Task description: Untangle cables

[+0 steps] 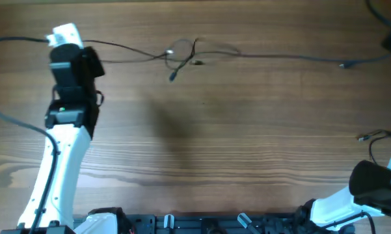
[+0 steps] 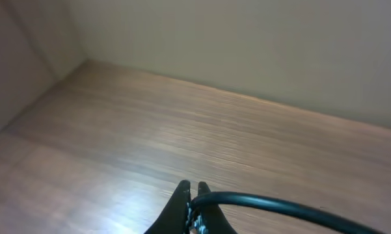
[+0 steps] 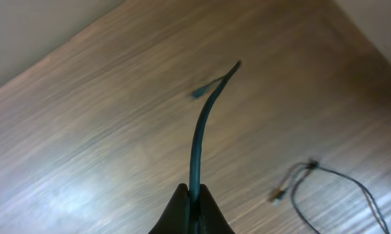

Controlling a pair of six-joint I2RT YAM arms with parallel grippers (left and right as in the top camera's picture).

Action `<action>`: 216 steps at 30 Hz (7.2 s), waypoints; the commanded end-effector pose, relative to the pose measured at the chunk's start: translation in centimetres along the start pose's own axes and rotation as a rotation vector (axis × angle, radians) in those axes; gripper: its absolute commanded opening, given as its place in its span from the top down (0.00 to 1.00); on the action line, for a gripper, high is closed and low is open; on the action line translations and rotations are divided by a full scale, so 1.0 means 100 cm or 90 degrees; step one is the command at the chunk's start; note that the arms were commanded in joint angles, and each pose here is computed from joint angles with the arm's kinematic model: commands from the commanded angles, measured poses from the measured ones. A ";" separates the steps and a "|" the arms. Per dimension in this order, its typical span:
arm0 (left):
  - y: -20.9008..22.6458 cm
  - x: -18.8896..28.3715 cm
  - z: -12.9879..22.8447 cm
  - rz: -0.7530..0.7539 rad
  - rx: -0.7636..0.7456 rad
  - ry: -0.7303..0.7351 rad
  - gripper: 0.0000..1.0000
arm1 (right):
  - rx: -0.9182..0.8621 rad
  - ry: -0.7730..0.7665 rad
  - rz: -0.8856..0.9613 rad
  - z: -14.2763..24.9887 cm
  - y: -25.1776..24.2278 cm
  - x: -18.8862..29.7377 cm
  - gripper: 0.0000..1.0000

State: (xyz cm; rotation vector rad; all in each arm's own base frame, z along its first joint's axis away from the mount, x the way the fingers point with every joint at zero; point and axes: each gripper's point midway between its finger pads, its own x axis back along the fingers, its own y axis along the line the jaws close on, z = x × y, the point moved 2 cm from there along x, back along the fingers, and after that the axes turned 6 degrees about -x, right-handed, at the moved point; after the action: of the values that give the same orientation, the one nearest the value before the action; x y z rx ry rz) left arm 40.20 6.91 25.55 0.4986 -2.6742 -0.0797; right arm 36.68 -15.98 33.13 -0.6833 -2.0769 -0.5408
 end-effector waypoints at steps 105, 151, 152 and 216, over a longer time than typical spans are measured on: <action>-0.272 0.166 0.103 0.635 -0.109 0.219 0.00 | -0.395 0.091 0.099 -0.020 -0.172 -0.131 0.00; 0.097 0.074 0.086 -0.232 0.362 0.222 0.00 | 0.868 0.483 -0.715 0.486 0.368 -0.004 0.00; 0.102 0.074 0.087 -0.235 0.375 0.226 0.01 | 0.876 0.491 -0.715 0.495 0.367 -0.004 0.00; -0.090 0.091 0.073 0.597 0.060 0.257 0.00 | 0.765 0.283 -0.094 0.342 0.292 -0.210 0.42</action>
State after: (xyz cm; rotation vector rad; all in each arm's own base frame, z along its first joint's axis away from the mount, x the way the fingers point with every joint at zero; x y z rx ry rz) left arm 32.06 -3.91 22.40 -0.6560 -2.2714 0.4509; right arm 44.97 21.78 2.00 0.3333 -1.6372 0.4215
